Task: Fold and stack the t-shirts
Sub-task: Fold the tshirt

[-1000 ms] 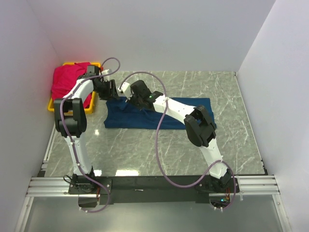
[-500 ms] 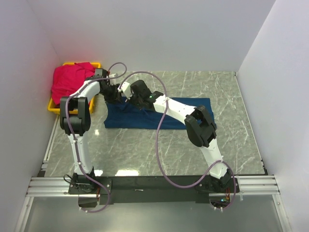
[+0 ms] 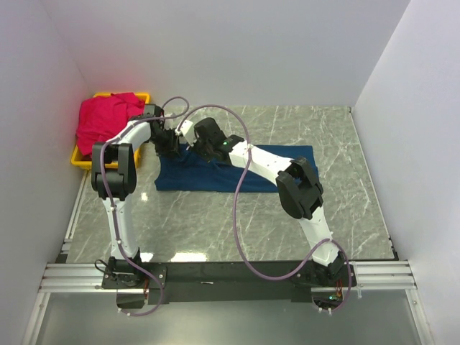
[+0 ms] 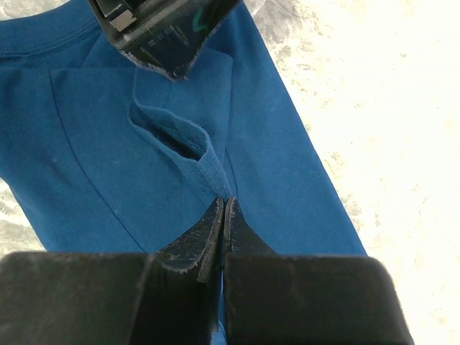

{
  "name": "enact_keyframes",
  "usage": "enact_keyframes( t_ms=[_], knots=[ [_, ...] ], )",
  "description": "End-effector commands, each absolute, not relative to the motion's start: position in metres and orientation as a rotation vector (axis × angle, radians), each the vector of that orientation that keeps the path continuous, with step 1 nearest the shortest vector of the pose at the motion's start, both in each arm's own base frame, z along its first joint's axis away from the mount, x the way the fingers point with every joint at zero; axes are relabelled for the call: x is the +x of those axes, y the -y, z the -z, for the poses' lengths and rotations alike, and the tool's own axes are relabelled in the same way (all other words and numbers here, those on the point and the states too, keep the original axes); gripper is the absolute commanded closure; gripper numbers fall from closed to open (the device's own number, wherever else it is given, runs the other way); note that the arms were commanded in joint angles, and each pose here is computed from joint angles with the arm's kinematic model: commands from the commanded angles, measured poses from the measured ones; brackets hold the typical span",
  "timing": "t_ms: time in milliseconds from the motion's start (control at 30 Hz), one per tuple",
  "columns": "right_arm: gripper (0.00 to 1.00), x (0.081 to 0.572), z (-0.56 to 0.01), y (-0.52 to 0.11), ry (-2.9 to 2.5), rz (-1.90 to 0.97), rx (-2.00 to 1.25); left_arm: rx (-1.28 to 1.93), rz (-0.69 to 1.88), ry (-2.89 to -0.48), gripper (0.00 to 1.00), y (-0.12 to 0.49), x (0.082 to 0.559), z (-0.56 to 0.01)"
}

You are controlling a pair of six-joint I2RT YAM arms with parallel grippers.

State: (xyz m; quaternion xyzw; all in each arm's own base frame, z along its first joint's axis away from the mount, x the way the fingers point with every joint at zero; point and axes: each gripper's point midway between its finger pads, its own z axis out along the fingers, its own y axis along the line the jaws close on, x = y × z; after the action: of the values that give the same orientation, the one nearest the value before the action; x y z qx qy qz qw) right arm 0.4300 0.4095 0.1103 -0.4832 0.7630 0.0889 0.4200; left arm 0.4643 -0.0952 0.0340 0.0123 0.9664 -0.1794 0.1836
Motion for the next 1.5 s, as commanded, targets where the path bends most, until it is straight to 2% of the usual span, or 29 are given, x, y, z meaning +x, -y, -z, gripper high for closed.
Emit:
enact_keyframes(
  t_ms=[0, 100, 233, 333, 367, 567, 833, 1467],
  knots=[
    [1.00, 0.437, -0.153, -0.407, -1.844, -0.231, -1.134, 0.014, 0.464, -2.726, 0.45, 0.092, 0.463, -0.038],
    [1.00, 0.436, -0.153, -0.408, -1.844, -0.234, -1.135, 0.002, 0.456, -2.724, 0.41, 0.091, 0.465, -0.039],
    [1.00, 0.437, -0.154, -0.408, -1.844, -0.231, -1.134, 0.009, 0.497, -2.726, 0.48, 0.096, 0.464, -0.040],
    [1.00, 0.437, -0.153, -0.408, -1.843, -0.231, -1.138, 0.021, 0.510, -2.716, 0.60, 0.098, 0.465, -0.043],
    [1.00, 0.437, -0.153, -0.409, -1.839, -0.230, -1.139, 0.017, 0.510, -2.715, 0.72, 0.097, 0.464, -0.044],
    [1.00, 0.450, -0.162, -0.395, -1.831, -0.175, -1.051, -0.002, 0.498, -2.639, 0.99, 0.091, 0.475, -0.074],
    [1.00, 0.474, -0.164, -0.376, -1.857, -0.164, -0.931, -0.018, 0.492, -2.567, 0.99, 0.085, 0.490, -0.108],
    [1.00, 0.514, -0.138, -0.376, -1.886, -0.164, -0.860, -0.067, 0.455, -2.543, 1.00, 0.071, 0.502, -0.110]
  ],
)
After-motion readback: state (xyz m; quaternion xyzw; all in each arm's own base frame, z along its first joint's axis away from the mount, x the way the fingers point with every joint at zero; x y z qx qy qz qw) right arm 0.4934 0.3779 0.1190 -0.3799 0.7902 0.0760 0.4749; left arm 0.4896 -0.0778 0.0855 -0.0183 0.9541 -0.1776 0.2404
